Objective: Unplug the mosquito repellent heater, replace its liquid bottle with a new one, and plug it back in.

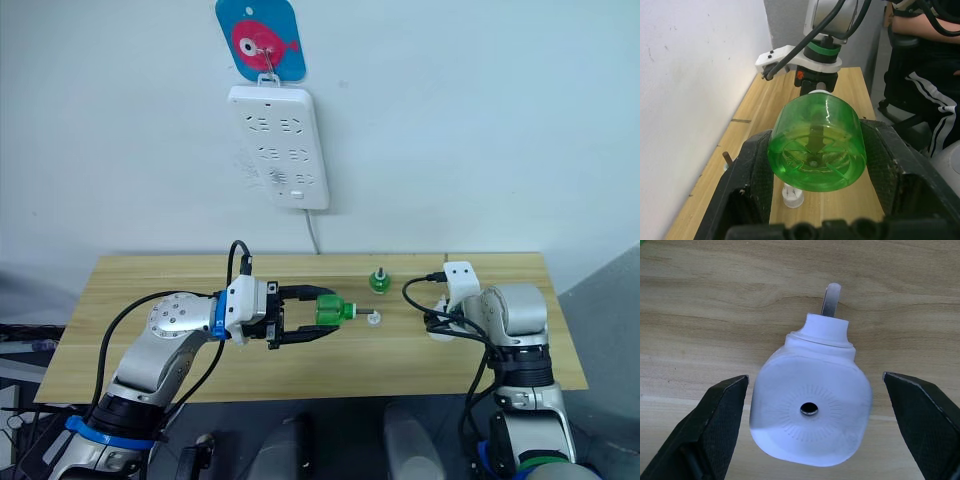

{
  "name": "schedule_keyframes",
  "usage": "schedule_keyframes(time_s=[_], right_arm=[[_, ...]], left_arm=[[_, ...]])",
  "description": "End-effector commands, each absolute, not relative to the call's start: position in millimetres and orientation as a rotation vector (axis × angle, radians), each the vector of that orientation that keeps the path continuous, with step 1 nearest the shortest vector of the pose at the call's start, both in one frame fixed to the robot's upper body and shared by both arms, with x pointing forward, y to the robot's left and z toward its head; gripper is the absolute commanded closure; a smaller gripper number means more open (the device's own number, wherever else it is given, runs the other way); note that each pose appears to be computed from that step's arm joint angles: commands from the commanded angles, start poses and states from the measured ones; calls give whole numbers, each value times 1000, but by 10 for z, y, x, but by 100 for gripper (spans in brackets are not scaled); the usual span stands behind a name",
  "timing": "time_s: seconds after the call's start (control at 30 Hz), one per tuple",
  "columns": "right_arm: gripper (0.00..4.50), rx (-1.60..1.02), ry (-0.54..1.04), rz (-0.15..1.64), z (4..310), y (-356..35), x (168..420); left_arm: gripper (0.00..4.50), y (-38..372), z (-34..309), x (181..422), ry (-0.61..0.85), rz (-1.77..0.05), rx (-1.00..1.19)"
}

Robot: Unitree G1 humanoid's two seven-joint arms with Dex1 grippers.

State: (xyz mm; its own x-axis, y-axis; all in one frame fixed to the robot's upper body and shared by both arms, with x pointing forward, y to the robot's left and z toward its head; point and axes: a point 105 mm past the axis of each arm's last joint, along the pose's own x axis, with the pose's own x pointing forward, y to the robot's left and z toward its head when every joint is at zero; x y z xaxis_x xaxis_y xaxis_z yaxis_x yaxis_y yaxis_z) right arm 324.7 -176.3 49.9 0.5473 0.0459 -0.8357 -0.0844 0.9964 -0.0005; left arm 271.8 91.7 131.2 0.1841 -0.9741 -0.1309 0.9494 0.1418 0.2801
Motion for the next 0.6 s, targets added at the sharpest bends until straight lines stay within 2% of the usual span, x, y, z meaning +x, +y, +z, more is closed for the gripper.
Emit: schedule_keyframes(time_s=[0.03, 0.13, 0.23, 0.43, 0.6], right_arm=[[0, -33, 995, 67, 477, -1781, 3216], [60, -32, 1000, 73, 460, -1770, 3203], [154, -24, 1002, 76, 441, -1747, 3187], [155, -32, 930, 112, 630, -1771, 3235], [155, 75, 767, 315, 1051, -1677, 3246]], left_arm=[[212, 885, 1353, 2686, -121, -1406, 349], [212, 892, 1340, 2687, -119, -1406, 351], [212, 904, 1323, 2693, -117, -1402, 353], [212, 974, 1321, 2719, -82, -1382, 320], [212, 1058, 1440, 2731, 25, -1419, 231]])
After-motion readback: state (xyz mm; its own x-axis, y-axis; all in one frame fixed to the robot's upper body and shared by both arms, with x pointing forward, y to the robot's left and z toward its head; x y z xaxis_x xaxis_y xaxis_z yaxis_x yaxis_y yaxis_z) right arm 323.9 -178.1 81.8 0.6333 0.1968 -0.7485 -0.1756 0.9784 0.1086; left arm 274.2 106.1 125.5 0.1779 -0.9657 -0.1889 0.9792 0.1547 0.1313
